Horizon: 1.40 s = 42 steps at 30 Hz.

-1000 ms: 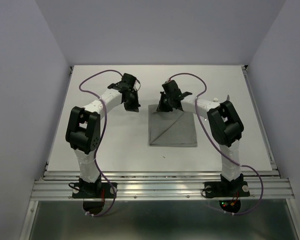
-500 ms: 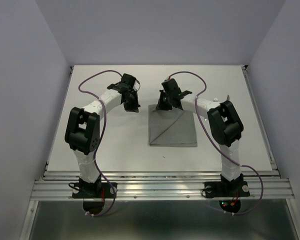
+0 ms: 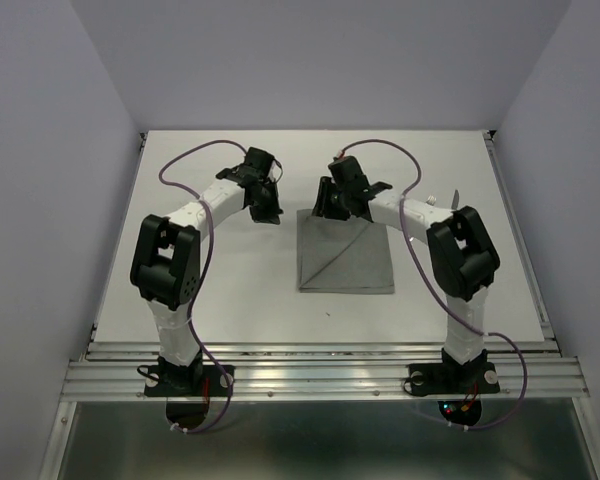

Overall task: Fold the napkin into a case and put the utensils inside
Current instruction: Fold the top corner of the square-folded napkin at the center of the board, then smooth out the top corner of the square-folded napkin at the center of the board.

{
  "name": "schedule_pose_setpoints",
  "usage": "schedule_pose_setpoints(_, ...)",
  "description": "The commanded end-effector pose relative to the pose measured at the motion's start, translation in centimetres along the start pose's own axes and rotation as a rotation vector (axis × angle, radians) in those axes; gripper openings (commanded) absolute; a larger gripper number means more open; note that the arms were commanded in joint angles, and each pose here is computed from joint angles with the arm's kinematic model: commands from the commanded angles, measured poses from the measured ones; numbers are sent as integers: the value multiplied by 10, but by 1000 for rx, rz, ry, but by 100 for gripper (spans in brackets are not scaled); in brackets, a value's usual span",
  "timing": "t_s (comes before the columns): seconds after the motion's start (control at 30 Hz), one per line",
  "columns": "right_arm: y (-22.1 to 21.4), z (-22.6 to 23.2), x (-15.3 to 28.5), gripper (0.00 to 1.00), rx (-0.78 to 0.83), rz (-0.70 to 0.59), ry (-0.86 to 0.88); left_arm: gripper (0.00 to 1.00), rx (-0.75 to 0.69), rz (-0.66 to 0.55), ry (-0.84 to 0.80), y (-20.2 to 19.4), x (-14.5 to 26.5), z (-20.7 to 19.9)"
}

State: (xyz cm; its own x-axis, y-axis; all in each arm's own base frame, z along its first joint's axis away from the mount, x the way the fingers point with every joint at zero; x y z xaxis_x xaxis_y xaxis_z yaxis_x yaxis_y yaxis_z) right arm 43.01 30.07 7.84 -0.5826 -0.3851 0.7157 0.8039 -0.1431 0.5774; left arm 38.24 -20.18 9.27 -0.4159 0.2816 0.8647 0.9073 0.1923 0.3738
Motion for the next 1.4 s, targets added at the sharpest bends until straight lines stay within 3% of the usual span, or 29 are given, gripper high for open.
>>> schedule_pose_setpoints(0.0, 53, 8, 64, 47, 55, -225, -27, 0, -25, -49, -49, 0, 14, -24)
schedule_pose_setpoints(0.1, 50, -11, 74, 44, 60, -240, -78, 0, -54, -36, -106, -8, 6, -48)
schedule_pose_setpoints(0.2, 47, -43, 80, 19, 12, -216, -110, 0, -65, -12, -151, -7, -4, -67)
schedule_pose_setpoints(0.33, 37, -76, 79, 9, -16, -164, -152, 2, -71, -24, -140, 4, -22, -72)
schedule_pose_setpoints(0.67, 29, -121, 59, 9, -21, -101, -280, 3, -111, -43, -148, 23, -38, -85)
schedule_pose_setpoints(1.03, 32, -151, 34, 8, -17, -84, -369, 1, -160, -25, -74, 27, -49, -68)
schedule_pose_setpoints(1.13, 32, -153, 30, 8, -28, -74, -361, 5, -163, -33, -59, 30, -47, -66)
schedule_pose_setpoints(1.27, 33, -148, 28, 8, -33, -72, -335, 25, -171, -34, -43, 29, -48, -62)
schedule_pose_setpoints(1.37, 37, -145, 29, 8, -33, -78, -326, 28, -175, -32, -36, 28, -52, -60)
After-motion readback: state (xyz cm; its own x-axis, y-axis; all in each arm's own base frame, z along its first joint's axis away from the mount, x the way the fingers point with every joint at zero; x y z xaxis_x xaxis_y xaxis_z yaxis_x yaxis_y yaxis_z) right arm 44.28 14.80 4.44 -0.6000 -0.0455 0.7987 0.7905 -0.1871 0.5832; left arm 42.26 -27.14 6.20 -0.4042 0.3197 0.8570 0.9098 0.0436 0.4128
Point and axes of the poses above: each gripper's point midway between its finger pads, its own x axis back along the fingers, its own z axis along the line the jaws close on, y = z × x, the point moved 1 cm from there along x, back along the fingers, and after that the axes turned 3 degrees about x, right-handed, at the moved point
